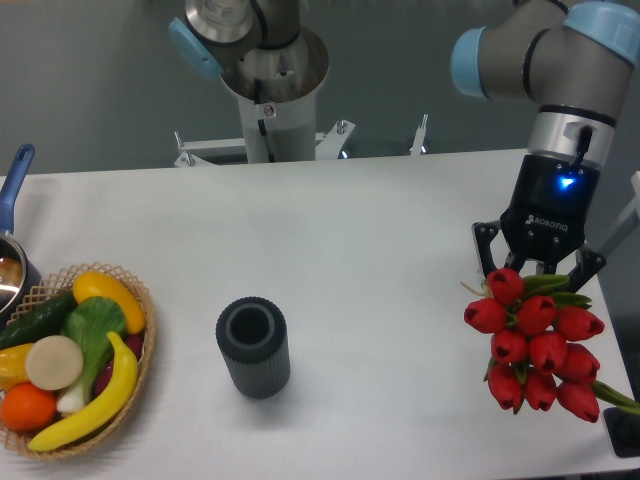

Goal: Insert the flowers into the vase
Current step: 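Carry the red tulip bunch in the gripper toward the dark gray vase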

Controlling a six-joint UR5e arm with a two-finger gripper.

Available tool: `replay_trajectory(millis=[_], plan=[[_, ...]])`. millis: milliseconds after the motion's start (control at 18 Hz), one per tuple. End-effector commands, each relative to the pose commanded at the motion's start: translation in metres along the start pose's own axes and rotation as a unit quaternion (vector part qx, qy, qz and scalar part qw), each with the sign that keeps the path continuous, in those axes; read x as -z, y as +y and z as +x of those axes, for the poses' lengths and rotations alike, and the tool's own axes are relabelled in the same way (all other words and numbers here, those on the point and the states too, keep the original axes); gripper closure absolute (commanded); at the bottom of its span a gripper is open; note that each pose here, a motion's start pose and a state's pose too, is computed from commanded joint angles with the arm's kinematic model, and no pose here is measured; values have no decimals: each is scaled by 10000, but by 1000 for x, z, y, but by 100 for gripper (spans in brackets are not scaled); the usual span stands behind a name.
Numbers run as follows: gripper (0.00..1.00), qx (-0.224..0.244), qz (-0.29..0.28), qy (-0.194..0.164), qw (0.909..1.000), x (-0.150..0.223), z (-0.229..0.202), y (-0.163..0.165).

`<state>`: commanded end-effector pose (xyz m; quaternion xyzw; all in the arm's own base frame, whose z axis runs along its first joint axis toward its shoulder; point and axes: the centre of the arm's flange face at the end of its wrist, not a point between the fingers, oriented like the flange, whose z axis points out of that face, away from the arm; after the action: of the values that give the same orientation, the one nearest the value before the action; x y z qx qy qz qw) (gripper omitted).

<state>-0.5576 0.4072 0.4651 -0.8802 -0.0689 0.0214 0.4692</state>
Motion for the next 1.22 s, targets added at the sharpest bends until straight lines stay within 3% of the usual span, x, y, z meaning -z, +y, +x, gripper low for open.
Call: replay_trajectory(millis=[833, 1056, 1222], plan=[[66, -142, 29, 55, 9999, -8, 8, -10], [66, -414, 168, 233, 9987, -25, 35, -25], [66, -648, 644, 684, 9935, -43, 60, -35]])
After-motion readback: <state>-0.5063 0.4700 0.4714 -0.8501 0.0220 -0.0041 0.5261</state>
